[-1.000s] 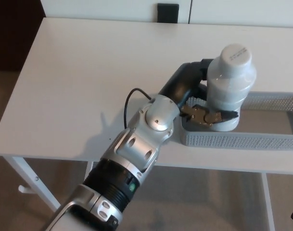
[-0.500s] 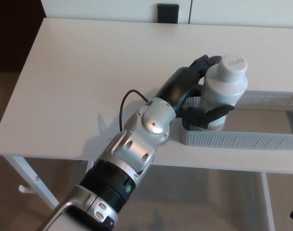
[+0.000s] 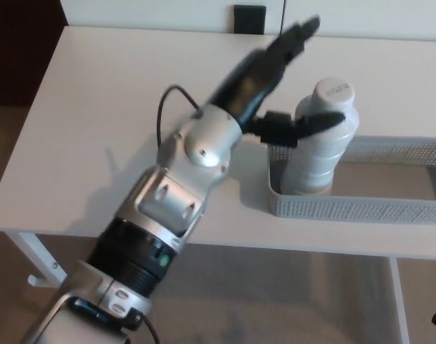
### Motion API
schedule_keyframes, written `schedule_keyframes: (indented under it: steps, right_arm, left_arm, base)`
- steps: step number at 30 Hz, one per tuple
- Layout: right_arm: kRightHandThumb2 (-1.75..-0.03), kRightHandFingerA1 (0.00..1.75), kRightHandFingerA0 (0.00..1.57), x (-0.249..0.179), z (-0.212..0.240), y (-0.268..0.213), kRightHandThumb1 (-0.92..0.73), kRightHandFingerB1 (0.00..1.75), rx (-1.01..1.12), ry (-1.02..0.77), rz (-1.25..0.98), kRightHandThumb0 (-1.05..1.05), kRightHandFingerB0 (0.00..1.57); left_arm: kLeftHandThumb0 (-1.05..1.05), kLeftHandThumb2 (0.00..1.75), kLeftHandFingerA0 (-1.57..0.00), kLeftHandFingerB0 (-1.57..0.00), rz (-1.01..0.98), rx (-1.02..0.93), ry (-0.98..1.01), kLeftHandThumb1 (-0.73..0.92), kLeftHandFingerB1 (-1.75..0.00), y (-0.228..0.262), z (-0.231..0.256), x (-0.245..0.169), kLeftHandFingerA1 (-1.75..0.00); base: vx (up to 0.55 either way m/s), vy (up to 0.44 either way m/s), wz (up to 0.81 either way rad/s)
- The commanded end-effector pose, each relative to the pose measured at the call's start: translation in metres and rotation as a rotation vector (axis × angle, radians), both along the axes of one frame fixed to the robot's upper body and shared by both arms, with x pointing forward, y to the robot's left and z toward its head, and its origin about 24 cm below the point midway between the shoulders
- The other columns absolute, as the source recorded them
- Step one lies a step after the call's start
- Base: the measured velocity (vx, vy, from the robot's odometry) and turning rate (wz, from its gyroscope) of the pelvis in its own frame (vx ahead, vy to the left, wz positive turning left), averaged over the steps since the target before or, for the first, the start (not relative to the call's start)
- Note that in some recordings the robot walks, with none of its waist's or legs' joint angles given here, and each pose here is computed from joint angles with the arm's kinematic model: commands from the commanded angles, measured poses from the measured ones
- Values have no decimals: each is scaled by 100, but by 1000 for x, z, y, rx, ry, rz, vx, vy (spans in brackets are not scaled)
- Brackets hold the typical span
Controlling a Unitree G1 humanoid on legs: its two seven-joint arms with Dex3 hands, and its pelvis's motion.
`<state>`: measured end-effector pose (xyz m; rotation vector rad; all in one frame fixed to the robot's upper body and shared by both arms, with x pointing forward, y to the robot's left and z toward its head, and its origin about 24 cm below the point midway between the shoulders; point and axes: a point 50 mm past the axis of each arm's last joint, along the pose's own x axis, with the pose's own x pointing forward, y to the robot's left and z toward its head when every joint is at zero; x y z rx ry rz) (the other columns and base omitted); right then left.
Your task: The robot walk up to a desk on which a bottle is kept on the left hand side and a container is kept on the right hand side. The robot uses its left hand to pick up the bottle and places it in the container.
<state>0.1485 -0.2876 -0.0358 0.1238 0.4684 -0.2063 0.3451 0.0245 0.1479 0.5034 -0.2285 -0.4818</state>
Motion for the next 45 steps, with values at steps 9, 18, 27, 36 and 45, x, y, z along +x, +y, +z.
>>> schedule_keyframes:
  steps: [9,18,27,36,45]
  right_arm:
    - [-55,55,51,-2,10,-15,-51,37,-87,32,33,-29,30]
    - [-55,55,51,-4,10,-17,-51,37,-102,56,55,-30,31]
    - [-55,57,51,-20,2,-16,-51,38,-98,101,66,-31,30]
    - [-55,57,50,-23,0,-14,-50,38,-126,103,107,-31,28]
    - [-55,56,49,-21,1,-16,-49,37,-127,103,106,-31,28]
  left_arm:
    - [-83,62,0,0,82,-425,-904,65,0,184,184,-142,0]
    - [-75,80,0,0,652,-374,-344,46,-5,339,41,-174,0]
    - [-73,64,-5,-3,1128,-155,387,48,-20,392,-127,-286,-30]
    - [-78,88,-7,-5,1234,-23,878,51,-30,363,-216,-354,-53]
    - [-78,61,-12,-10,1348,-102,988,69,-36,353,-234,-383,-58]
  base:
    - [0,0,0]
    - [0,0,0]
    - [0,0,1]
    - [0,0,-1]
    - [0,0,1]
